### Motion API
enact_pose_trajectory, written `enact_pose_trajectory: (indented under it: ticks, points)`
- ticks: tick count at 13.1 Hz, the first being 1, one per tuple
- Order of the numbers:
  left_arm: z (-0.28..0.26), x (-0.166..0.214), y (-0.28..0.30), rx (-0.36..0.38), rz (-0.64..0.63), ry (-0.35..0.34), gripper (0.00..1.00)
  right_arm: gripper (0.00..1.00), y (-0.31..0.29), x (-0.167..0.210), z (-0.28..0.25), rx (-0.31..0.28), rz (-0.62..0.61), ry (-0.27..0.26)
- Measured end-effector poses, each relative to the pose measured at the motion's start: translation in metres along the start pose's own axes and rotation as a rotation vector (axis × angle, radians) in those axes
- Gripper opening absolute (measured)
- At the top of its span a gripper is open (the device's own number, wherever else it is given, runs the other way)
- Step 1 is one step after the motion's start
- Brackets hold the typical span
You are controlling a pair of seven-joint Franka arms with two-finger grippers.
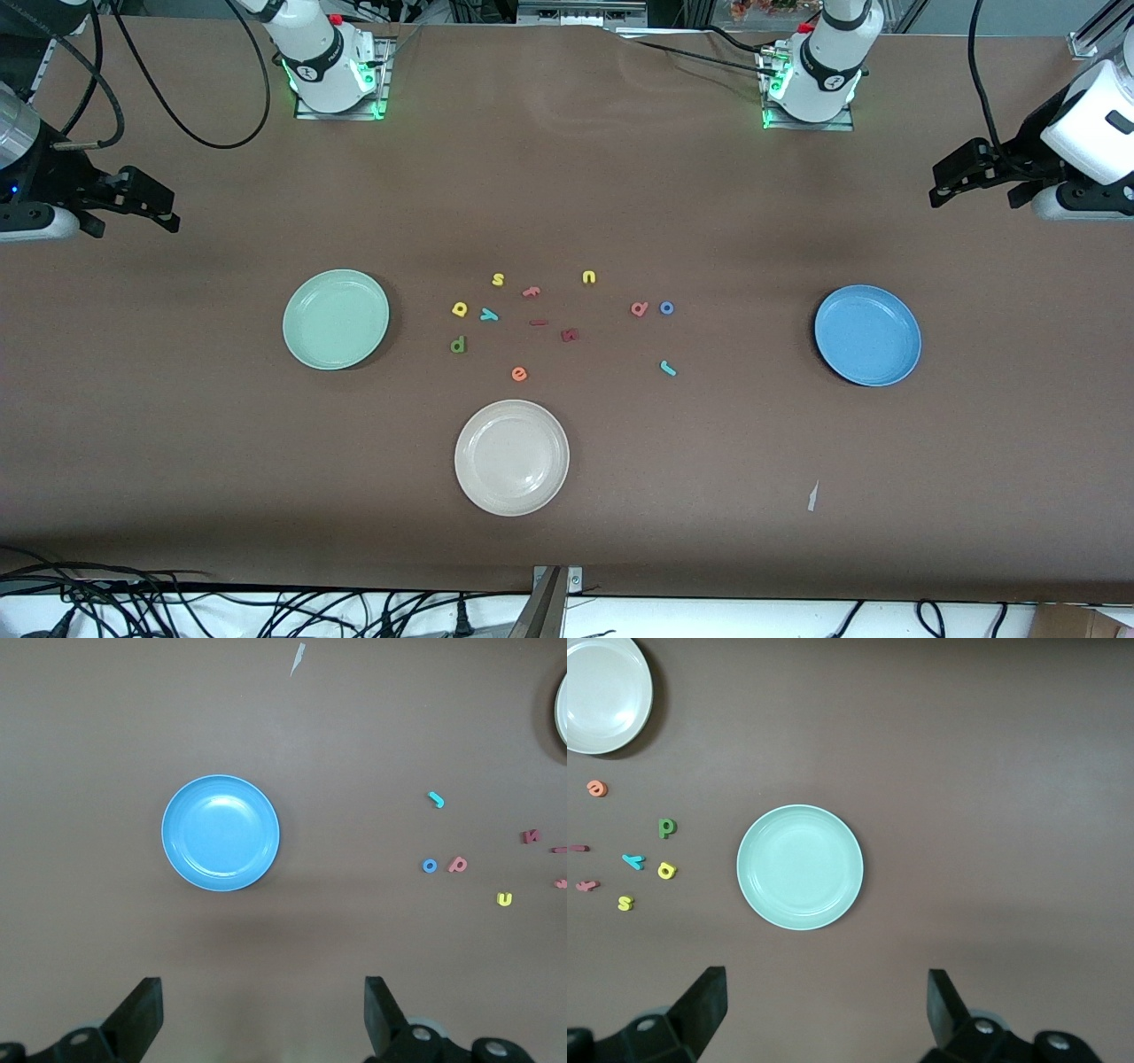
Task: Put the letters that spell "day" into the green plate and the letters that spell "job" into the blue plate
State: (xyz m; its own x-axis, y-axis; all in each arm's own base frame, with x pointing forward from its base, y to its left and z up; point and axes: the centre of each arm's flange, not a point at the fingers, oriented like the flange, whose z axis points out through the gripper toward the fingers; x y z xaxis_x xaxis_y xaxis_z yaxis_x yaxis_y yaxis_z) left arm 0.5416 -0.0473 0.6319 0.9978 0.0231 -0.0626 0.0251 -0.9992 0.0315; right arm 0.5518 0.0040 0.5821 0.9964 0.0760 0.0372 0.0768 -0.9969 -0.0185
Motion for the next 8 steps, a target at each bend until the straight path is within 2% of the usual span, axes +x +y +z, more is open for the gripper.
enact_pose_trajectory:
  ticks: [8]
  points:
    - [0.0,0.0001,-0.0007,0.0,-0.001,0.0,1.0,1.0,0.0005,0.0,0.0,0.0,0.001,0.0]
